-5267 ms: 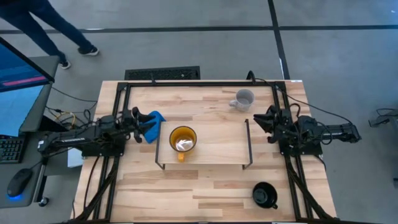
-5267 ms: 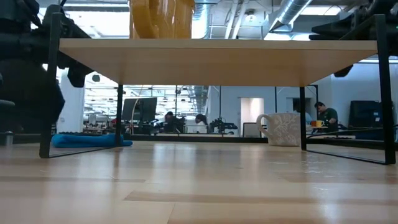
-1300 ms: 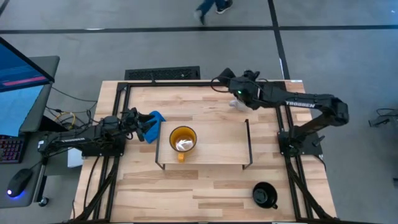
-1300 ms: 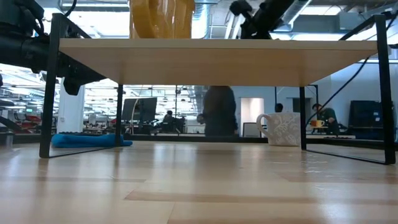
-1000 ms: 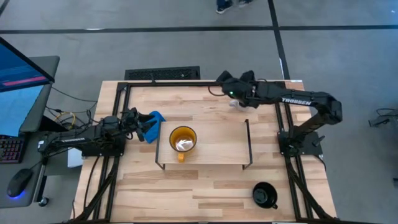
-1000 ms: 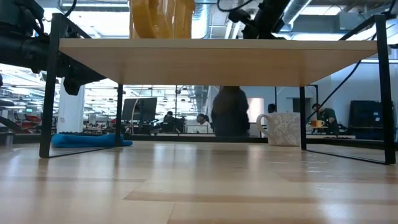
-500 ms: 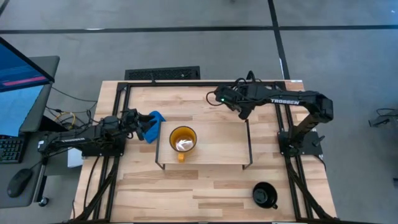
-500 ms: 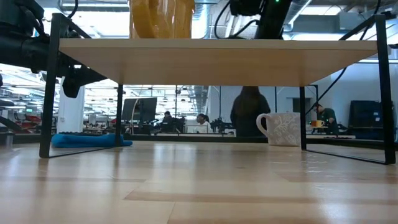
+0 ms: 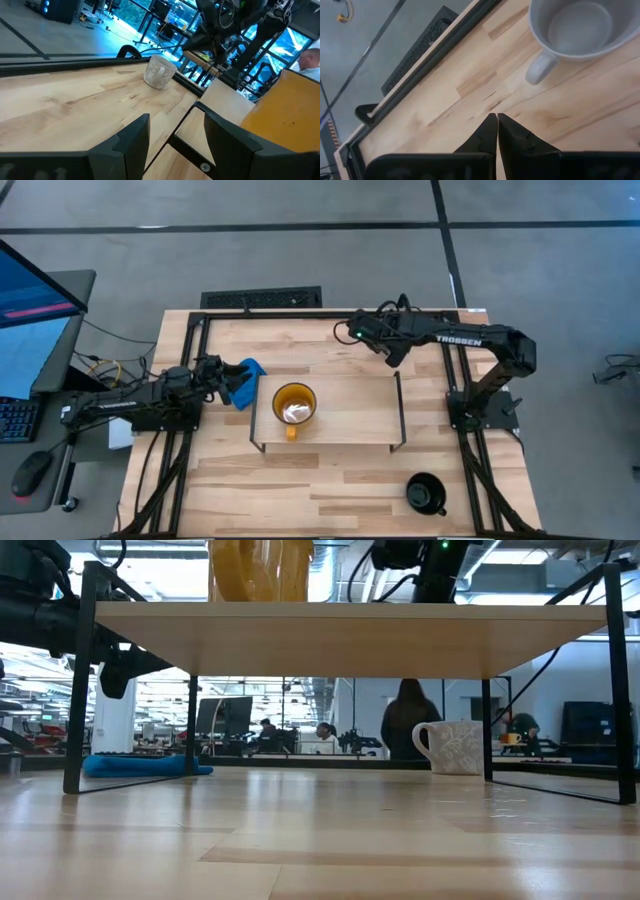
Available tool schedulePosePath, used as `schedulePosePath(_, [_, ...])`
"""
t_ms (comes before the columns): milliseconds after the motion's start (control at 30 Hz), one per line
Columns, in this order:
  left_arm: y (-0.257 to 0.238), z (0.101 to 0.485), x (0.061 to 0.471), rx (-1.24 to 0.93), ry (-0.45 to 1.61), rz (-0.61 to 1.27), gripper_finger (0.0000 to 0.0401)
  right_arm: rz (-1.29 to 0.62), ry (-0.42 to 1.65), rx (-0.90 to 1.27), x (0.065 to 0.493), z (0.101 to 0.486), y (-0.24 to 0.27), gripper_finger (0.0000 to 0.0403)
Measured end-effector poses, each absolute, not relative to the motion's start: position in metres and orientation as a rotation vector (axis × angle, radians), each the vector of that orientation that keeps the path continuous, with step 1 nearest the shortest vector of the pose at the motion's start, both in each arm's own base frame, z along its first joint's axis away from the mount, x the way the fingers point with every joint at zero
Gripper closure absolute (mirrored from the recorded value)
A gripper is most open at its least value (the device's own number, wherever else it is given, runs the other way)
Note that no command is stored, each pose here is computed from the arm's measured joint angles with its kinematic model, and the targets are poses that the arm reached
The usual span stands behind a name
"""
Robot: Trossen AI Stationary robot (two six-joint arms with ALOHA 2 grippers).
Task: Stack small to large cups/mugs on shelf
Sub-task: Put the gray cup on the shelf
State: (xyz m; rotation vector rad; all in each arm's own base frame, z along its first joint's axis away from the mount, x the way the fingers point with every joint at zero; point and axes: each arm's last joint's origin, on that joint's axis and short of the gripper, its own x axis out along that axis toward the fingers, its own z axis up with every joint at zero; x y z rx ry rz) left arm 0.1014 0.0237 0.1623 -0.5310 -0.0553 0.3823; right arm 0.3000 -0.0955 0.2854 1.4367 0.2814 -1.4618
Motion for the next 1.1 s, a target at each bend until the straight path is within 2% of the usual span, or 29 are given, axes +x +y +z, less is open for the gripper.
schedulePosePath(200, [0.024, 0.162, 0.101, -0.532, -0.055, 0.382, 0.0222, -1.465, 0.298, 1.458, 0.299, 0.285, -0.099, 0.0361])
schedulePosePath(700, [0.024, 0.162, 0.101, -0.532, -0.055, 0.382, 0.0222, -1.407, 0.263, 1.497, 0.304, 0.287, -0.100, 0.0292])
schedulePosePath(867, [0.024, 0.162, 0.101, -0.532, -0.055, 0.382, 0.0222, -1.379, 0.200, 1.450, 0.308, 0.290, -0.103, 0.0290])
schedulePosePath(1000, [0.024, 0.162, 0.101, -0.532, -0.056, 0.382, 0.0222, -1.422, 0.146, 1.514, 0.308, 0.286, -0.108, 0.0290])
schedulePosePath(1100, [0.024, 0.162, 0.101, -0.532, -0.056, 0.382, 0.0222, -1.474, 0.187, 1.562, 0.309, 0.275, -0.111, 0.0290])
